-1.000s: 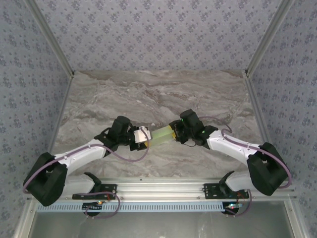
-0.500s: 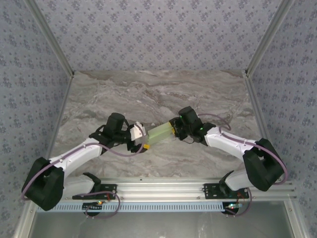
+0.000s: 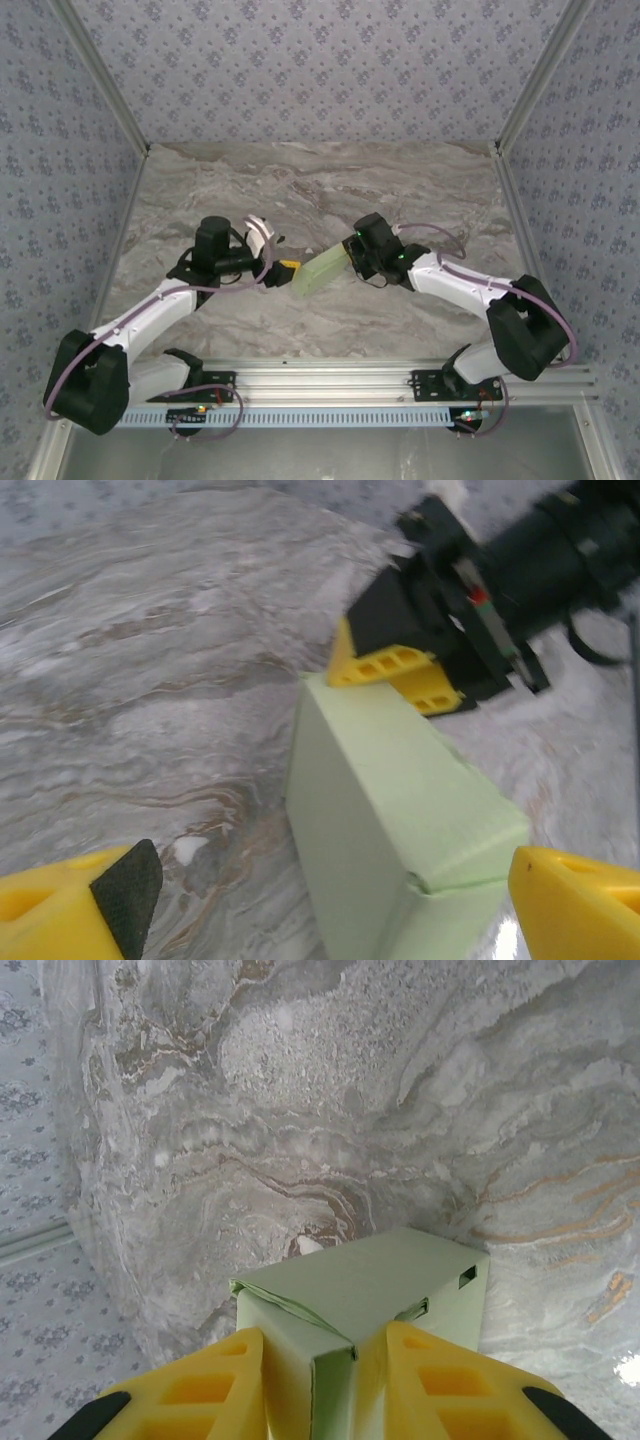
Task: Fold the paper box
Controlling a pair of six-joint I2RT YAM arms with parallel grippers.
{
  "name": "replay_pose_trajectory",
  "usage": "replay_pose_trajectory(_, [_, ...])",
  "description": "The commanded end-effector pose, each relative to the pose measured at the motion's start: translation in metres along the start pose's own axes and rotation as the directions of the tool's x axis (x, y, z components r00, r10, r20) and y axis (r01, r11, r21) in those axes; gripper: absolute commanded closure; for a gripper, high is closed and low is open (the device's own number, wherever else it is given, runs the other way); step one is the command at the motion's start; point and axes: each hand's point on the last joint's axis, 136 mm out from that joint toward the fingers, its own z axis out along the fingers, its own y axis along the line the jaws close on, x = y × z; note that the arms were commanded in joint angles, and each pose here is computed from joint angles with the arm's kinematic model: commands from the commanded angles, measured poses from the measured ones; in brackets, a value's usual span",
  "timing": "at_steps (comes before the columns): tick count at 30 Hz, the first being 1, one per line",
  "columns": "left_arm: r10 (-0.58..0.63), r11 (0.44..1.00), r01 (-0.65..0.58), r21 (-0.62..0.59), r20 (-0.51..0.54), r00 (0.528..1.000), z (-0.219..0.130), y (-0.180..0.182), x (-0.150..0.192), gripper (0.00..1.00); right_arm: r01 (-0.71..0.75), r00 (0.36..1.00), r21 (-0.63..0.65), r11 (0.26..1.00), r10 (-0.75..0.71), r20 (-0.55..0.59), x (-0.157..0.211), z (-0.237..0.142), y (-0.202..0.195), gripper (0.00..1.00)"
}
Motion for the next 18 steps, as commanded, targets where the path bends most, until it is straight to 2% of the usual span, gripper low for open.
replay_pose_trajectory(1, [-0.174, 0.968, 0.186, -0.167, 0.087, 0.981, 0.001, 0.036, -0.019, 0.07, 0.061, 0.996, 0.196, 0.979, -0.072, 0.05, -0.007, 0.01, -0.049, 0.73])
replay_pose_trajectory(7, [-0.345, 0.9, 0.363, -0.24, 0.115, 0.932, 0.014, 0.045, -0.006, 0.07, 0.106, 0.993, 0.197, 0.975, -0.114, 0.027, 0.003, 0.014, -0.042, 0.72])
replay_pose_trajectory(10, [-0.409, 0.868, 0.435, -0.238, 0.152, 0.9, 0.017, 0.043, -0.006, 0.06, 0.129, 0.991, 0.199, 0.972, -0.135, 0.018, 0.008, 0.015, -0.041, 0.71])
replay_pose_trajectory(15, [-0.412, 0.827, 0.459, -0.326, 0.205, 0.888, 0.006, 0.051, 0.004, 0.06, 0.186, 0.981, 0.186, 0.965, -0.193, 0.022, 0.01, 0.01, -0.031, 0.68])
replay_pose_trajectory(18, [-0.36, 0.837, 0.401, -0.372, 0.176, 0.916, -0.006, 0.052, 0.006, 0.05, 0.312, 0.948, 0.154, 0.938, -0.318, 0.012, 0.002, 0.006, -0.019, 0.55])
